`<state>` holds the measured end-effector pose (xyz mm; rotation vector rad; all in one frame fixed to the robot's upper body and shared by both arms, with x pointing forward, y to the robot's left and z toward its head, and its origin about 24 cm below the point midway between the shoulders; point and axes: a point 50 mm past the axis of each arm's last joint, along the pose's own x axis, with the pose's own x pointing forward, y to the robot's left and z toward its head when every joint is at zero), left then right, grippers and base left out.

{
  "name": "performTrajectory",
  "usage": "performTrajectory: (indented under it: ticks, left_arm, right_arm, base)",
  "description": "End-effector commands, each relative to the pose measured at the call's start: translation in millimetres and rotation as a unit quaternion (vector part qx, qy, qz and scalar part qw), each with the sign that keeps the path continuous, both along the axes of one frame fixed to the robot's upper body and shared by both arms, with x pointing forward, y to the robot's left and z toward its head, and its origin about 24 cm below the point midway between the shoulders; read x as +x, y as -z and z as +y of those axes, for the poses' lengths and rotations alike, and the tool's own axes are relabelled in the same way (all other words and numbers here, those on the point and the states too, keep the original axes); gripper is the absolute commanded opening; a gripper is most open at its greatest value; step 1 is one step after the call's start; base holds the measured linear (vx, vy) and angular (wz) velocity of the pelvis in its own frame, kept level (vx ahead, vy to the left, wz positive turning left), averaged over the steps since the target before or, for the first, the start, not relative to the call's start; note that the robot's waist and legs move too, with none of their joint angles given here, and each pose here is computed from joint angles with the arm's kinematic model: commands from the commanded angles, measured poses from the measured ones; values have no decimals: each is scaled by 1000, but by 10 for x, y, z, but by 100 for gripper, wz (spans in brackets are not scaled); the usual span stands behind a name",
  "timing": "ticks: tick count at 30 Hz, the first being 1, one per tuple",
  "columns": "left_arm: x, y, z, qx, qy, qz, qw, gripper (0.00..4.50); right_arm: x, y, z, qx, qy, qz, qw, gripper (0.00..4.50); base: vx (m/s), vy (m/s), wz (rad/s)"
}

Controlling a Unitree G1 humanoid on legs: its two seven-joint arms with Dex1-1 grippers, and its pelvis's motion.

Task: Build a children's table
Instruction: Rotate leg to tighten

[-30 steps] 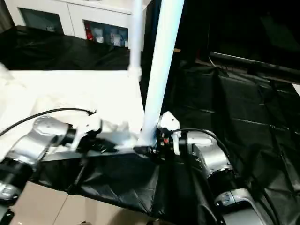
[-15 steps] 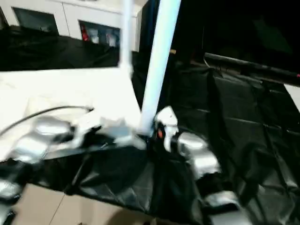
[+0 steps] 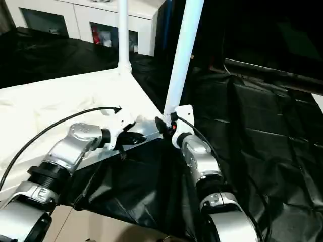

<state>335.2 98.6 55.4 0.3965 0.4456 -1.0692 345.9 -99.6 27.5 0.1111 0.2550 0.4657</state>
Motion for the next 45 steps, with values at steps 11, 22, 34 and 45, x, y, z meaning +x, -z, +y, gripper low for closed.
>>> performTrajectory:
  ticks: [11, 22, 34, 45]
  left_arm:
    - [-189, -53, 172, -23, 137, 10, 990, 0]
    - [-300, -143, 359, -27, 209, 35, 977, 0]
    - [-234, -89, 305, -43, 146, 53, 987, 0]
    - [-50, 45, -194, -43, 14, 17, 999, 0]
  right_arm:
    - [-281, -82, -83, -26, -289, -46, 956, 386]
    - [-545, -118, -275, -72, -462, -15, 884, 351]
    - [-563, 16, -190, -27, -377, 9, 926, 276]
    - [-217, 196, 123, 2, -63, 36, 997, 275]
  base:
    - [0, 0, 0]
    - [0, 0, 0]
    - [0, 0, 0]
    - [0, 0, 0]
